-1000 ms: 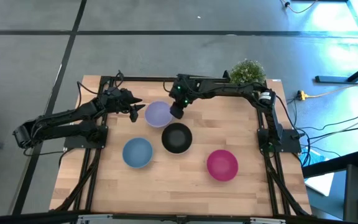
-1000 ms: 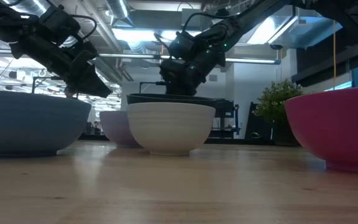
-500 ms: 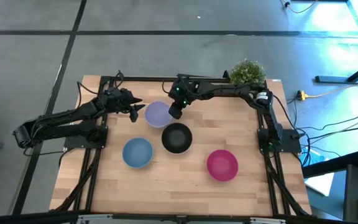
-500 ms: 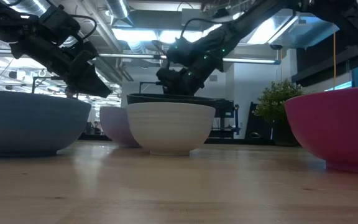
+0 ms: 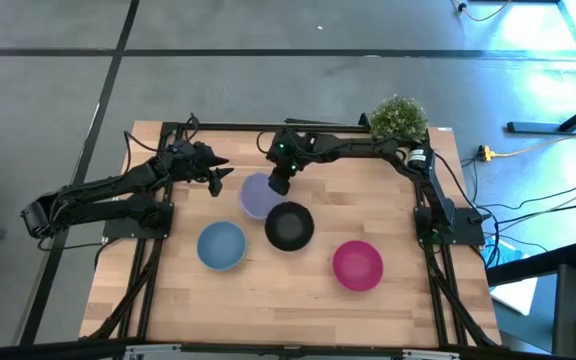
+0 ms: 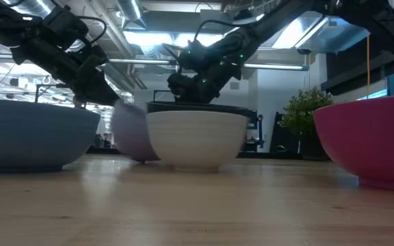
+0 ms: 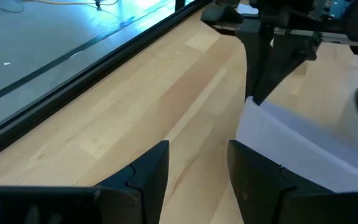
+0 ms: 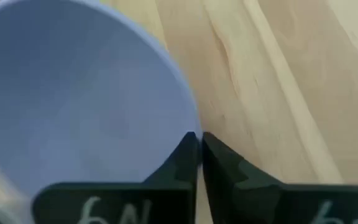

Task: Nest bowls inside each other
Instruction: Stack the purple bowl on top of the black bowl

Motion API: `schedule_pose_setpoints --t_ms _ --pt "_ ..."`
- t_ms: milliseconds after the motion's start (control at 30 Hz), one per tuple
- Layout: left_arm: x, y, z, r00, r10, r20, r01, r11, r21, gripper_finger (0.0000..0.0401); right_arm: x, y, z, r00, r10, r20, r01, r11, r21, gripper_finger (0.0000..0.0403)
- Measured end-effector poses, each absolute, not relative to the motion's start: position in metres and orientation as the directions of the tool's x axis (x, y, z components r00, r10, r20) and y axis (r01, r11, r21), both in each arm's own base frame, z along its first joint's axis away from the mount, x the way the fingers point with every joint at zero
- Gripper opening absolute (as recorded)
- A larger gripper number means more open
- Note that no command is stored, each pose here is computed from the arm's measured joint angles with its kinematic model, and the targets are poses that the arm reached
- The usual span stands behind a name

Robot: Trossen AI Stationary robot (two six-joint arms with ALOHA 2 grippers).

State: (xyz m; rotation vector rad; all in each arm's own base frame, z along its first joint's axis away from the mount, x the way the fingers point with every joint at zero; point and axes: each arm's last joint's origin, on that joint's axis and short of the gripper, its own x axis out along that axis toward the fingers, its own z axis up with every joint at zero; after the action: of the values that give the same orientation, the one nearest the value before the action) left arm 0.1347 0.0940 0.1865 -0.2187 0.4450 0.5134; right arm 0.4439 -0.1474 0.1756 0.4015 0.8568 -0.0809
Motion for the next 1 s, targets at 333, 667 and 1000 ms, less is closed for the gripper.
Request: schedule_pose_setpoints --t_ms 333,667,1000 --pt "0.135 0.094 0.187 0.779 0.424 -0.462 -0.517 0.851 -0.09 0.0158 0.444 -0.149 0.18 0.65 0.089 -0.754 0.228 0.924 0.306 0.0007" --pt "0.135 0.094 0.188 0.784 0.428 -0.45 -0.516 0.852 -0.089 0.0158 0.436 -0.165 0.233 0.515 0.002 -0.857 0.219 0.966 0.134 0.0006" --pt "0.135 0.094 0.188 0.786 0.429 -0.446 -0.516 0.852 -0.09 0.0158 0.411 -0.161 0.325 0.435 0.015 -0.9 0.165 0.982 0.096 0.0006"
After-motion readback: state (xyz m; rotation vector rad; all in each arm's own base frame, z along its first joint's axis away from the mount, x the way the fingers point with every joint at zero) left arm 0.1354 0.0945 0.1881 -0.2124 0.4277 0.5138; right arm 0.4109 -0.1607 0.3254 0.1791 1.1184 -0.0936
